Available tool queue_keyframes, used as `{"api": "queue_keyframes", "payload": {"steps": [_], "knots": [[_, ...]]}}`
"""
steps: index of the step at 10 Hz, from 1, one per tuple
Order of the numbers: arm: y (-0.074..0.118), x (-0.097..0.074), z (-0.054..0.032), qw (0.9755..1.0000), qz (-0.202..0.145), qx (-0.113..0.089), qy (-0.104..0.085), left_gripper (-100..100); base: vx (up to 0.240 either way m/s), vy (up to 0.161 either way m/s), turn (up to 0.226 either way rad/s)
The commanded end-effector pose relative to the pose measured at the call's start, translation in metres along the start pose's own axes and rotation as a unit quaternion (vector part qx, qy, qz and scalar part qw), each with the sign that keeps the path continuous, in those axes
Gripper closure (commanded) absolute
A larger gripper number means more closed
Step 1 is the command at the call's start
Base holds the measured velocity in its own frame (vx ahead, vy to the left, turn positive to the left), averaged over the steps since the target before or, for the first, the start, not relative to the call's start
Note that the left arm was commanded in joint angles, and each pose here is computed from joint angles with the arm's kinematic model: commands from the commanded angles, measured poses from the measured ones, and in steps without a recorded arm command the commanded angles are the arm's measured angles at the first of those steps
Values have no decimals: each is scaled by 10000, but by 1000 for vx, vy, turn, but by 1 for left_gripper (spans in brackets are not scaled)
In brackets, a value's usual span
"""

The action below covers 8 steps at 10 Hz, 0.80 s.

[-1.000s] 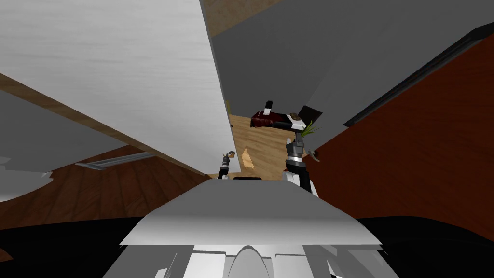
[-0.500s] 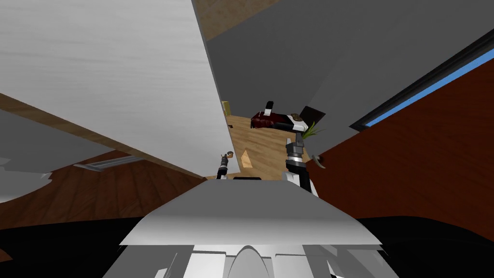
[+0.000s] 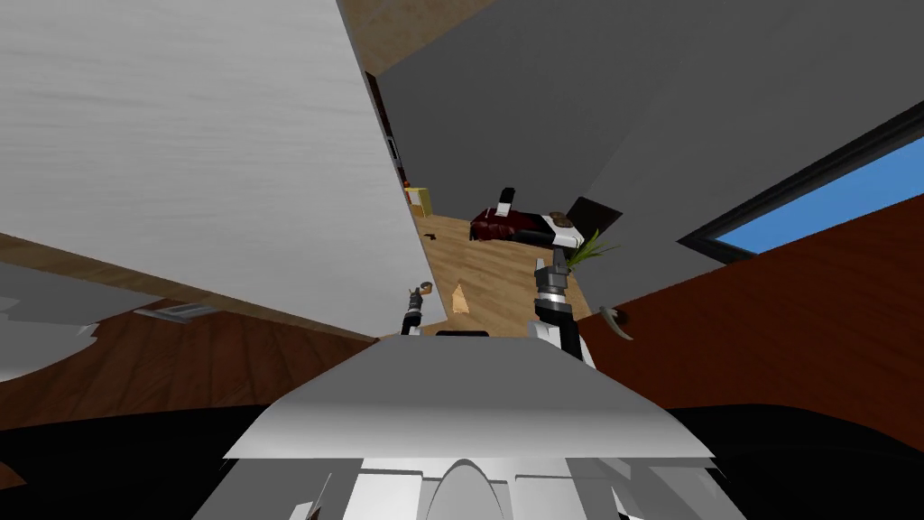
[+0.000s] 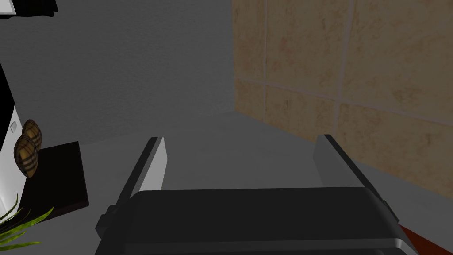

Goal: Push the door open

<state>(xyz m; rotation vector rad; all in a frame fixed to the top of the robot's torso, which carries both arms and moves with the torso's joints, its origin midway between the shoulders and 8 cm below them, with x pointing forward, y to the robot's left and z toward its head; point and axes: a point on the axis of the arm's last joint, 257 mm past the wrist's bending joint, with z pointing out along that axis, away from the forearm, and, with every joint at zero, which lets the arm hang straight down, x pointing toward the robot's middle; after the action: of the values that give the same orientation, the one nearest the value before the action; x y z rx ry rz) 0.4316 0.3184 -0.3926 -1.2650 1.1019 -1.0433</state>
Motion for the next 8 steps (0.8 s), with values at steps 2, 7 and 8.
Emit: {"api": "queue_keyframes", "payload": {"steps": [2, 7, 8], "knots": [[-54, -294, 24, 9996, 86, 65, -254, 100, 199, -55, 69], [-63, -617, 15, 9979, 90, 73, -635, 100, 199, -52, 72], [-62, -670, 9, 9974, 79, 71, -711, 100, 174, -55, 55]]}}
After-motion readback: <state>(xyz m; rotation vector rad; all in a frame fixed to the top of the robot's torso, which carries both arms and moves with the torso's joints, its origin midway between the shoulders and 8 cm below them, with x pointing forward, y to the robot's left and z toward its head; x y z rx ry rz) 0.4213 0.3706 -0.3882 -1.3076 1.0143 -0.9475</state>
